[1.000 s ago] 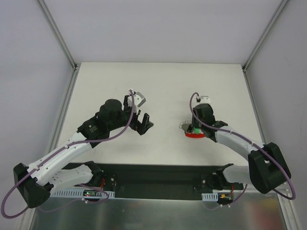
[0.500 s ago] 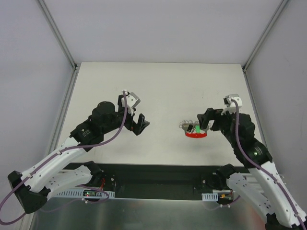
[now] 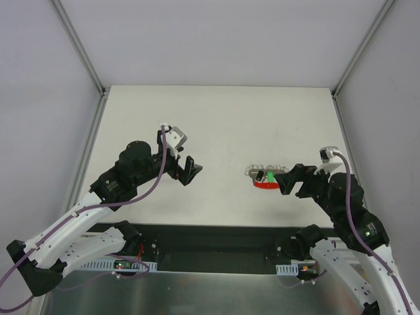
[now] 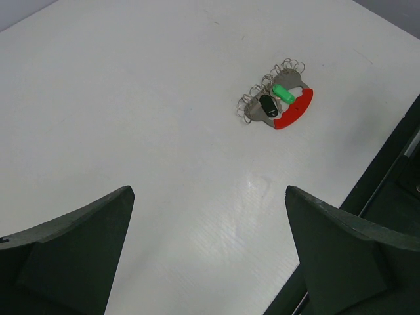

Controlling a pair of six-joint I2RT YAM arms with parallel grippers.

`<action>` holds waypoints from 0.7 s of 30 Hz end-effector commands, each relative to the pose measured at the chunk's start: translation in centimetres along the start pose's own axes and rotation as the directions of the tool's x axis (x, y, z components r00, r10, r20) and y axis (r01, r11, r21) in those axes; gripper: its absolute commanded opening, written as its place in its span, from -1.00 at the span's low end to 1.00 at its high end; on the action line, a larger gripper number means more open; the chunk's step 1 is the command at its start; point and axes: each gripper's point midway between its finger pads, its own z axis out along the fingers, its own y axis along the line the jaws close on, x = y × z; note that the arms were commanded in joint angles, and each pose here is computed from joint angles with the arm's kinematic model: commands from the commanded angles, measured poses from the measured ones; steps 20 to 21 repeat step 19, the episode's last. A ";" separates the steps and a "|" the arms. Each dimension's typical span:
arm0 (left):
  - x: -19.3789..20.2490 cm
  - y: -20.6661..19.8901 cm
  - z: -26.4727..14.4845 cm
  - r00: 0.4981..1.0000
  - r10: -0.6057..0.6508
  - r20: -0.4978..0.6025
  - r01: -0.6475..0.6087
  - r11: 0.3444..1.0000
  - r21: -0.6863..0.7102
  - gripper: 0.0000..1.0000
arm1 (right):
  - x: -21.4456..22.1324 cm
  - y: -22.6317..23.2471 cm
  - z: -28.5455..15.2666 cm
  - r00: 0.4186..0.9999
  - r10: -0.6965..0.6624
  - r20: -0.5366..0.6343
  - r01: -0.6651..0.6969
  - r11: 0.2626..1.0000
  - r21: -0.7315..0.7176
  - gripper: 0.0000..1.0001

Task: Remove the keys from the keyring

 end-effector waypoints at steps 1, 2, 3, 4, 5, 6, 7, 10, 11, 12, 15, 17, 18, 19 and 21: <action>-1.0 -0.1 -0.4 0.999 0.018 0.036 -0.018 1.000 -0.002 0.98 | -1.3 0.4 -1.0 0.997 0.034 0.067 -0.033 0.999 -0.019 0.93; -1.0 -0.1 -0.4 0.999 0.018 0.036 -0.018 1.000 -0.002 0.98 | -1.4 0.3 -1.1 0.997 0.032 0.069 -0.031 0.999 -0.015 0.93; -0.8 0.0 -0.3 0.999 0.018 0.033 -0.018 1.000 -0.006 0.98 | -1.4 0.1 -1.2 0.997 0.039 0.072 -0.038 0.999 -0.003 0.93; -0.8 0.0 -0.3 0.999 0.018 0.033 -0.018 1.000 -0.008 0.98 | -1.3 0.1 -1.3 0.997 0.046 0.066 -0.046 0.999 -0.001 0.93; -0.7 0.0 -0.3 0.999 0.018 0.031 -0.018 1.000 -0.008 0.98 | -1.3 0.2 -1.2 0.997 0.047 0.062 -0.047 0.999 -0.002 0.93; -0.8 0.0 -0.4 0.999 0.017 0.033 -0.016 1.000 -0.008 0.98 | -1.2 0.4 -1.3 0.997 0.050 0.057 -0.049 0.999 -0.013 0.93; -0.7 -0.1 -0.3 0.999 0.018 0.031 -0.018 1.000 0.000 0.98 | -1.3 0.4 -1.4 0.997 0.050 0.060 -0.050 0.999 -0.015 0.93; -0.8 -0.4 -0.3 0.999 0.018 0.031 -0.018 1.000 0.013 0.98 | -1.7 0.4 -1.8 0.996 0.046 0.077 -0.045 0.999 -0.017 0.93; -0.8 -0.4 -0.2 0.999 0.018 0.031 -0.018 1.000 0.015 0.98 | -1.8 0.3 -1.9 0.995 0.043 0.085 -0.042 0.999 -0.014 0.93; -0.8 -0.3 -0.2 0.999 0.018 0.029 -0.018 1.000 0.013 0.98 | -1.9 0.2 -2.1 0.994 0.043 0.096 -0.042 0.999 -0.009 0.93; -0.7 -0.5 -0.2 0.999 0.018 0.028 -0.019 1.000 0.019 0.98 | -2.2 0.1 -2.5 0.993 0.024 0.112 -0.023 1.000 -0.013 0.93; -0.6 -0.4 -0.2 1.000 0.016 0.026 -0.016 1.000 0.020 0.98 | -2.3 0.1 -2.7 0.993 0.017 0.118 -0.016 1.000 -0.011 0.93; -0.6 -0.4 -0.2 1.000 0.017 0.026 -0.018 1.000 0.020 0.98 | -2.3 0.1 -2.7 0.993 0.016 0.121 -0.014 1.000 -0.012 0.93; -0.6 -0.5 -0.2 1.000 0.017 0.026 -0.018 1.000 0.021 0.98 | -2.4 0.0 -2.8 0.992 0.016 0.124 -0.015 1.000 -0.008 0.93; -0.6 -0.5 -0.2 1.000 0.017 0.026 -0.018 1.000 0.021 0.98 | -2.4 0.0 -2.8 0.992 0.016 0.124 -0.015 1.000 -0.008 0.93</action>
